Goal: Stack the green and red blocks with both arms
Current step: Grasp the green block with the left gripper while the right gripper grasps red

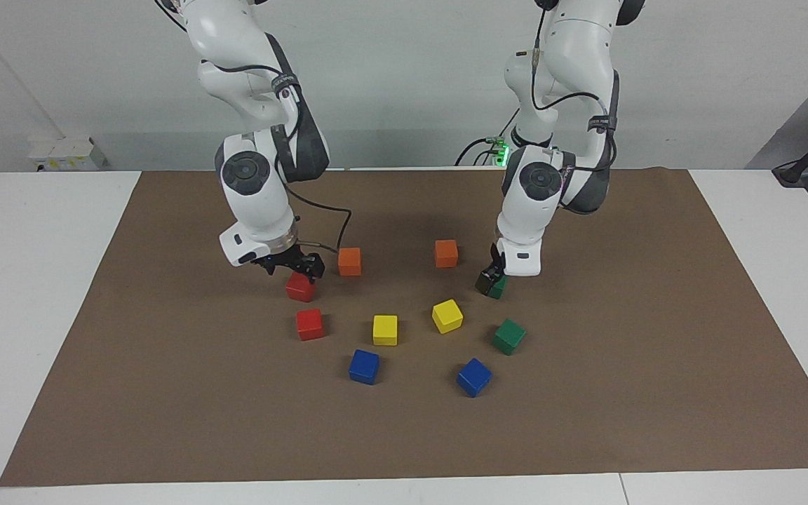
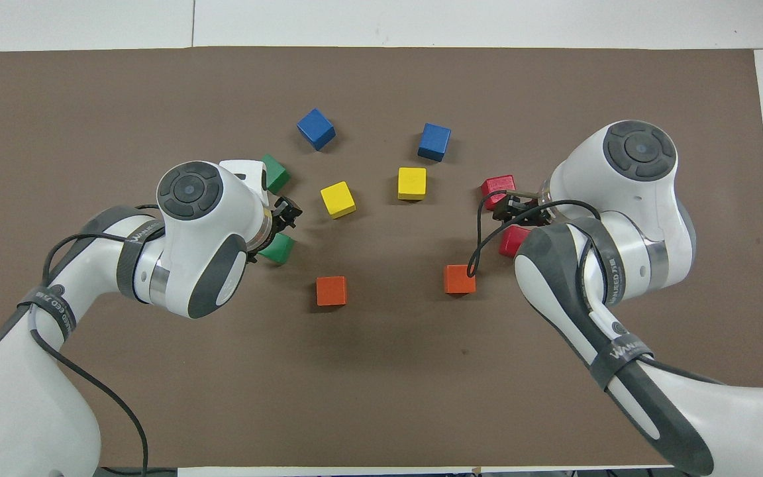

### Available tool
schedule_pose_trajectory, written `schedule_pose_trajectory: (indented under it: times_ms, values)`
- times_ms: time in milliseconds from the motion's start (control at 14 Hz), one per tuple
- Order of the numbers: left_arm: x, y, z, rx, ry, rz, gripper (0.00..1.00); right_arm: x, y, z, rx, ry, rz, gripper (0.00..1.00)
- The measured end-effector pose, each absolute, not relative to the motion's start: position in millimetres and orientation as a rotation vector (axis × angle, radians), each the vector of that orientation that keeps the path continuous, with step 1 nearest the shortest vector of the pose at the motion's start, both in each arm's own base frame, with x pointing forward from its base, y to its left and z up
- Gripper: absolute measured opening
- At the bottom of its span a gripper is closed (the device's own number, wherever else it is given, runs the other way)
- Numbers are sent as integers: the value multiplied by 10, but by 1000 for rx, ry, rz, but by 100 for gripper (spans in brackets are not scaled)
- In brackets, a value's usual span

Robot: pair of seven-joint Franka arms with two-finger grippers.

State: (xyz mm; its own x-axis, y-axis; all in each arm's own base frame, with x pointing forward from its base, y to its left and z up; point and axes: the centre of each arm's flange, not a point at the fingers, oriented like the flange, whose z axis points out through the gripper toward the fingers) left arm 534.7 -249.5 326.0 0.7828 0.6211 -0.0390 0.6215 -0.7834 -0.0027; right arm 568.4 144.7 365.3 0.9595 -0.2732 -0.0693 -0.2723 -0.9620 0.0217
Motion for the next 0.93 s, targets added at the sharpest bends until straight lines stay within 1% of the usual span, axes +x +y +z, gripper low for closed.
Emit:
schedule_pose_trajectory:
  times_ms: [286,643,929]
  values:
    - [5353,-2497,3236,2955,1030,-58,100,5600,1433,3511,3098,-430,-110,100]
    - [5344,-2492,3091,2956,1031,-69,100,5536,1420,3414,3091,-428,-133,100]
    - [5353,-2469,3088,2953,1037,-68,100,5504,1411,3322,3099,-429,-104,100]
